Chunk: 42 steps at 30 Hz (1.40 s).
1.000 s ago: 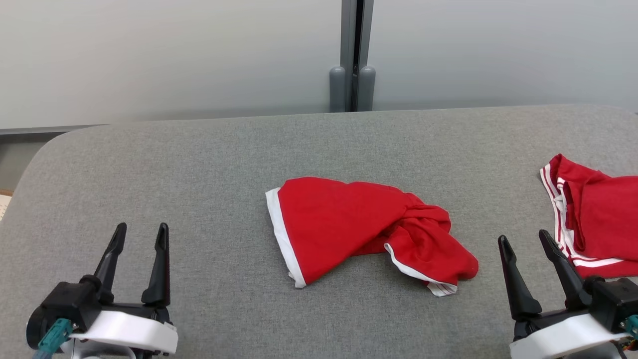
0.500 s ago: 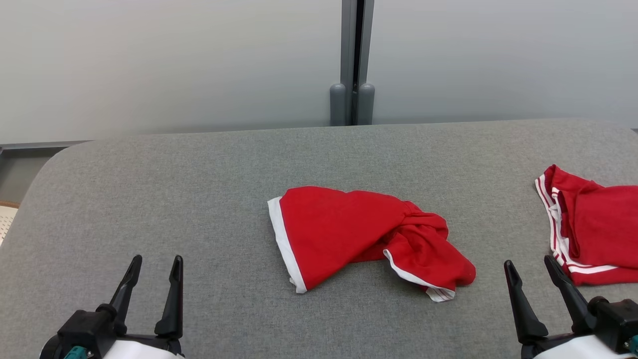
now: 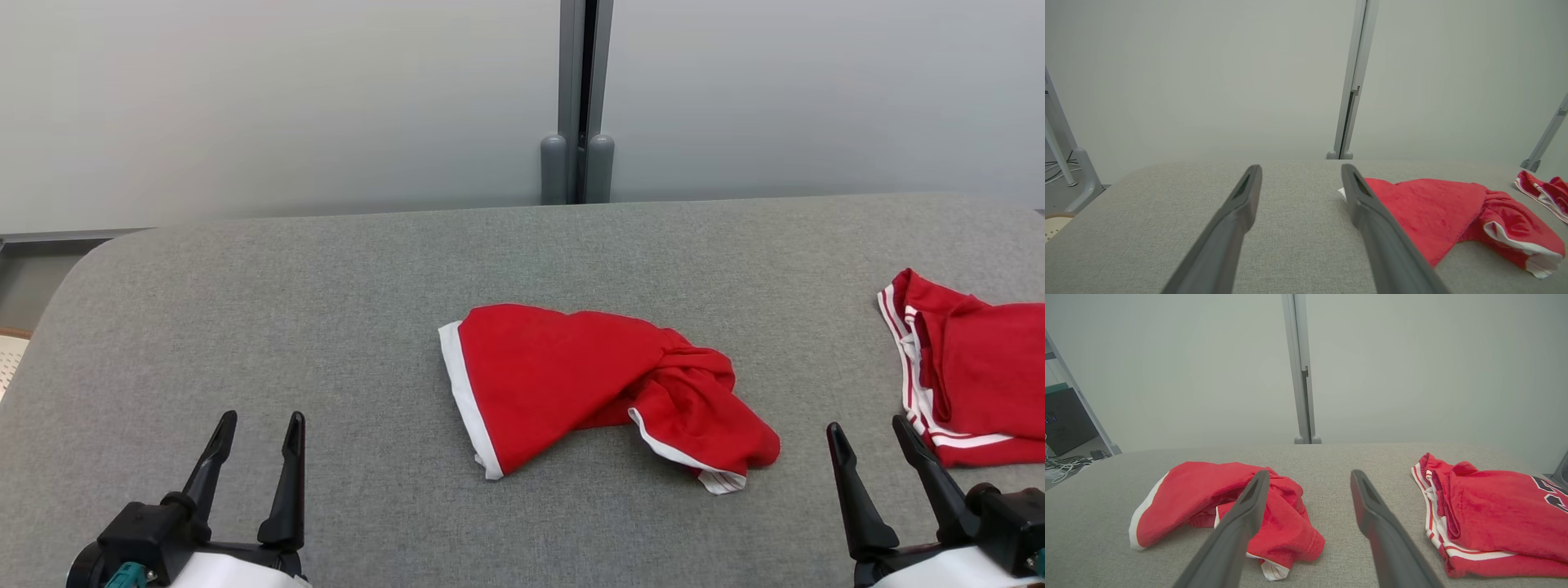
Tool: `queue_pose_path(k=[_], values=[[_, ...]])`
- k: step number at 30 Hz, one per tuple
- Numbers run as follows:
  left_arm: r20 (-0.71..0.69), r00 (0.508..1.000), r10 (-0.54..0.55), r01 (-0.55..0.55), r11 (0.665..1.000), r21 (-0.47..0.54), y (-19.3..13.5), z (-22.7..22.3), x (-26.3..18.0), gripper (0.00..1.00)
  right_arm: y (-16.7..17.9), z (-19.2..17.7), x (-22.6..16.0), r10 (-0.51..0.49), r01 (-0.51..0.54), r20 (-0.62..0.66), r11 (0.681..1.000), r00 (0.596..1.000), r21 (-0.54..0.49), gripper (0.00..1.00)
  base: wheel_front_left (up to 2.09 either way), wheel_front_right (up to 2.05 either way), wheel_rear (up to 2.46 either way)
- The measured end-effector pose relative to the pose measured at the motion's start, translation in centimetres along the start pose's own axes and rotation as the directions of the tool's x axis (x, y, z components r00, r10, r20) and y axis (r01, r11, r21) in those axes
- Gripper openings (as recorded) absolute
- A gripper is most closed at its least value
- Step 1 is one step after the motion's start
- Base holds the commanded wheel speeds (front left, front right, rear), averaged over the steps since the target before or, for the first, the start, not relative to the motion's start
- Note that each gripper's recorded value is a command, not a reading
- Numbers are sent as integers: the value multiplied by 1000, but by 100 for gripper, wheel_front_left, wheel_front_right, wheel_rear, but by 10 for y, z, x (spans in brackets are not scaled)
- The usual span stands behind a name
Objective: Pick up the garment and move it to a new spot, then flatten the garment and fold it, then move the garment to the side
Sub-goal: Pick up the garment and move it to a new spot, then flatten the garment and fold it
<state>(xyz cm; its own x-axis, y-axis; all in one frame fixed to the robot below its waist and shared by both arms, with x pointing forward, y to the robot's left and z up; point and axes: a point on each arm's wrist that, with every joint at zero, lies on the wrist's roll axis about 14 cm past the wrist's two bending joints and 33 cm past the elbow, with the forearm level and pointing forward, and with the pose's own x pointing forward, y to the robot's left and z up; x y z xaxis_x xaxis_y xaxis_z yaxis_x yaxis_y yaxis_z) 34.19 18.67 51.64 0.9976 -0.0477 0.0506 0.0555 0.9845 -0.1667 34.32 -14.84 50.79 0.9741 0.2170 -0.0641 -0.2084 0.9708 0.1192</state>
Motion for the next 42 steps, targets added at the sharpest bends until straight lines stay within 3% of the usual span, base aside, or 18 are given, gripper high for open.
queue_pose_path(k=[9,13,17,20,25,33,34,35,37,42], values=[[3,1000,21,-22,999,27,4,4,-3,100,9,-1,7,33,-33,-4,999,999,4,100,0,0,0],[20,1000,23,-24,1000,21,4,10,0,100,35,-3,20,120,-120,-19,993,993,3,100,0,0,0],[61,998,28,-29,1000,11,7,20,7,100,75,-16,38,255,-255,-64,967,965,5,100,0,0,0],[81,996,42,-42,999,5,11,24,13,100,112,-37,49,370,-371,-130,928,920,18,100,0,0,0],[93,992,87,-87,996,-5,25,23,16,100,166,-80,59,525,-531,-262,846,810,53,100,0,0,0],[69,979,191,-192,981,9,59,15,2,100,195,-154,69,573,-635,-491,771,656,51,100,0,0,0],[68,978,197,-198,980,12,61,14,0,100,198,-155,71,577,-640,-493,766,651,51,100,0,0,0],[69,977,199,-201,980,12,62,15,0,100,200,-156,72,576,-641,-498,766,648,51,72,0,0,0],[71,977,200,-202,979,12,63,15,0,100,201,-156,74,574,-638,-495,768,652,50,0,0,0,0],[87,982,167,-169,985,18,57,19,9,100,200,-140,80,581,-615,-416,786,700,62,0,0,0,0]])
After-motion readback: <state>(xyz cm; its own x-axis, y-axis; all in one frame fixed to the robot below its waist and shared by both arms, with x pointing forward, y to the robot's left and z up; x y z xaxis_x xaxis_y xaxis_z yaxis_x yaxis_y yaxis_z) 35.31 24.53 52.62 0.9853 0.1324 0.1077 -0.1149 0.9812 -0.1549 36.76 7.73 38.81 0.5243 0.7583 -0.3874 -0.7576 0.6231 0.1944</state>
